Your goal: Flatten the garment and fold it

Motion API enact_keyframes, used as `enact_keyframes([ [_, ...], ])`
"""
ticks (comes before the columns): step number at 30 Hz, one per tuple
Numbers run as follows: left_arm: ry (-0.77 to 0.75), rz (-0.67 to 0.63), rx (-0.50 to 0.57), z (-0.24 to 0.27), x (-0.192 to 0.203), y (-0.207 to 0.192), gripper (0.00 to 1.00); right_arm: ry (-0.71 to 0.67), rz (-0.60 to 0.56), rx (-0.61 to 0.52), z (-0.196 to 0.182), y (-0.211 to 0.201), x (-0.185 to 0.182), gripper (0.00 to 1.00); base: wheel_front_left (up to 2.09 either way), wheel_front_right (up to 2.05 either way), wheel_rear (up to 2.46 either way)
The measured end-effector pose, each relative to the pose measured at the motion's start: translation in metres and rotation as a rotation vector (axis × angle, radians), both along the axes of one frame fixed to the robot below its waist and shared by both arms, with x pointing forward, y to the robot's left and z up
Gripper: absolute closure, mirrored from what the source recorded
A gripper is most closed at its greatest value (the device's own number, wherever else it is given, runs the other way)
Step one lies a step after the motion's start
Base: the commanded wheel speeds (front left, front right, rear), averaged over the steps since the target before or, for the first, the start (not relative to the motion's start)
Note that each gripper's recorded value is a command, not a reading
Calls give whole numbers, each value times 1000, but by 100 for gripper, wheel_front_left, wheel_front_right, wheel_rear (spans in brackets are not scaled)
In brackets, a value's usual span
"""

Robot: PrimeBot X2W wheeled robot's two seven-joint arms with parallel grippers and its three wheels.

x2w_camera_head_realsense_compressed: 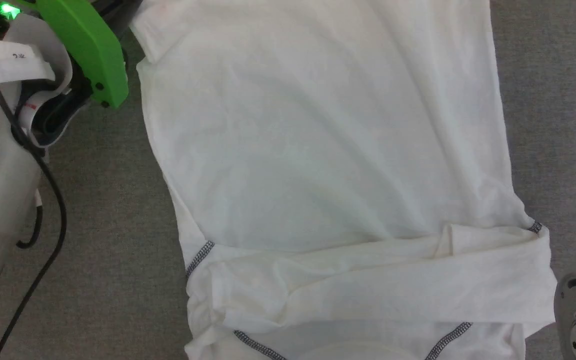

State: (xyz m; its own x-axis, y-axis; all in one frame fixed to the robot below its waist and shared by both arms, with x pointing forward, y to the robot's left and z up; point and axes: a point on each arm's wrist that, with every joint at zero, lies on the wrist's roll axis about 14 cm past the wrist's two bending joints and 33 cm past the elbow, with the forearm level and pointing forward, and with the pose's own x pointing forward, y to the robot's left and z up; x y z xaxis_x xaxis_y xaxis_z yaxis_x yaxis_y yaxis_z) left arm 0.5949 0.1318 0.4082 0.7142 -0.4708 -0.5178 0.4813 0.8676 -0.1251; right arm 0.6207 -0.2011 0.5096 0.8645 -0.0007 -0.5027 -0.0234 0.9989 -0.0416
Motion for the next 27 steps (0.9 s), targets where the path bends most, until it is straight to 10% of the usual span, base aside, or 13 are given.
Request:
enact_keyframes([
  [17, 39, 1, -24, -34, -3, 4, 100, 337, -9, 16, -147, 32, 19, 0, 0, 0, 0],
  [18, 39, 0, -24, -35, -3, 4, 100, 335, -9, 21, -148, 33, 21, 52, 0, 0, 0],
  [20, 38, 4, -25, -36, -2, 7, 100, 328, -5, 27, -152, 37, 26, 100, 0, 0, 0],
  [27, 3, 58, -46, -32, 8, 22, 100, 293, -12, 37, -148, 38, 35, 100, 0, 0, 0],
])
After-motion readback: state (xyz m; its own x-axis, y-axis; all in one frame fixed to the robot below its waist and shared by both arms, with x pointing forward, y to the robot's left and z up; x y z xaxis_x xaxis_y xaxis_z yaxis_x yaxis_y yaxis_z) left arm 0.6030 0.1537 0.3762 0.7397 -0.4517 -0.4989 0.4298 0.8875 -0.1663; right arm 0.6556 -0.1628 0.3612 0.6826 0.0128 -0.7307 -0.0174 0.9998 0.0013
